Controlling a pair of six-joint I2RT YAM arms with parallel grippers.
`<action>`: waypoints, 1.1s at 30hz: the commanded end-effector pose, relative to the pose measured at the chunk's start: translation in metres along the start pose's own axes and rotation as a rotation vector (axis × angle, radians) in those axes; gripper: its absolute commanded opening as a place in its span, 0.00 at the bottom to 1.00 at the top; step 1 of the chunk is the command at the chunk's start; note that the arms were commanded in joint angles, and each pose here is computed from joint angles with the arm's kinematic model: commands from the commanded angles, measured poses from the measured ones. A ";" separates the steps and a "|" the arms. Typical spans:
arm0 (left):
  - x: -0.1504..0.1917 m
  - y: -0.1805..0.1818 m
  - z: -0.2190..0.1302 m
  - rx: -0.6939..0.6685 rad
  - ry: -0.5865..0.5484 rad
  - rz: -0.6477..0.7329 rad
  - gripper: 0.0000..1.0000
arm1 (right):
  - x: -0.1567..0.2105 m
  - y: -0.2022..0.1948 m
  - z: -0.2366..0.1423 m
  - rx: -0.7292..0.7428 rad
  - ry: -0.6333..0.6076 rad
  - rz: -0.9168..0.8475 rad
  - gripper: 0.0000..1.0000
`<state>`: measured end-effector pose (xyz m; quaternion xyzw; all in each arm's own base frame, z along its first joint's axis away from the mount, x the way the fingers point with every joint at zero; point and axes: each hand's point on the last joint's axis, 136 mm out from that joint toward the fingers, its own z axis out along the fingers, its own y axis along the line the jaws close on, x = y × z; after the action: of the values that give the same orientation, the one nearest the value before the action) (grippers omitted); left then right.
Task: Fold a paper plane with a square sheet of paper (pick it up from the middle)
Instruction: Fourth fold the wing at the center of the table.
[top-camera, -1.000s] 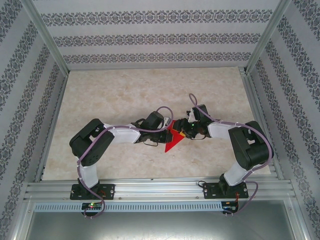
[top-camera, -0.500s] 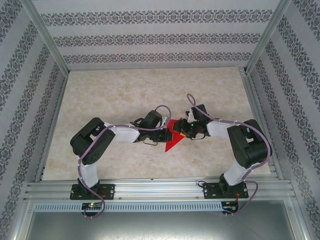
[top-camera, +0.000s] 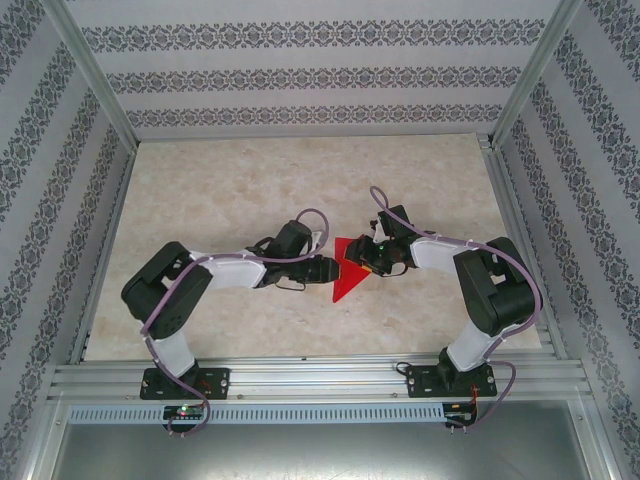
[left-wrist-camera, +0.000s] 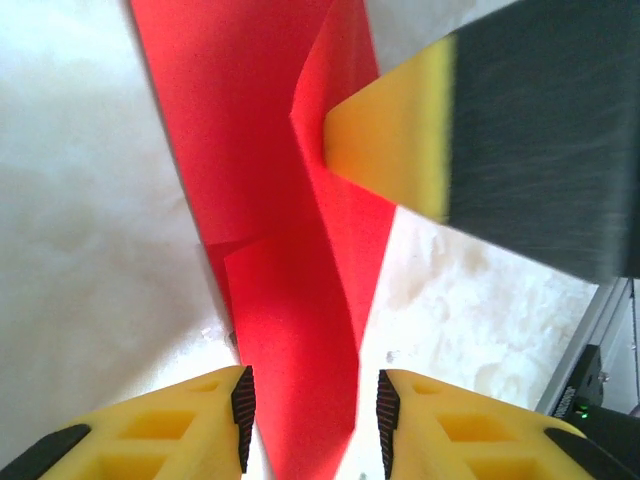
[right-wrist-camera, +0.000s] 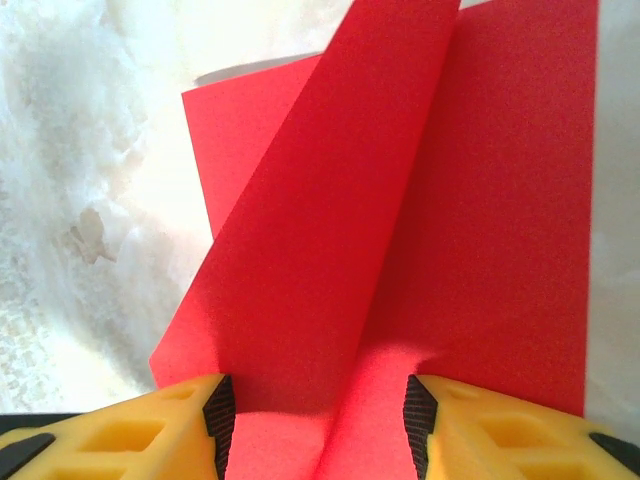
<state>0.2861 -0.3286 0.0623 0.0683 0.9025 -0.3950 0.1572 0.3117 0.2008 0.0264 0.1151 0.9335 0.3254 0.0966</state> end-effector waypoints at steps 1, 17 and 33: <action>-0.011 -0.007 -0.016 0.006 -0.054 0.001 0.38 | 0.011 -0.032 0.006 0.138 0.027 0.048 0.51; -0.006 -0.040 0.012 0.132 0.008 0.011 0.15 | 0.017 -0.049 0.014 0.243 0.048 0.115 0.56; 0.001 -0.007 0.028 -0.009 0.047 -0.012 0.14 | 0.022 -0.059 0.016 0.292 0.064 0.135 0.58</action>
<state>0.2866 -0.3543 0.0520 0.0671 0.9009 -0.4093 0.1278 0.3177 0.2022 0.0233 0.1504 0.9409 0.2923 0.0808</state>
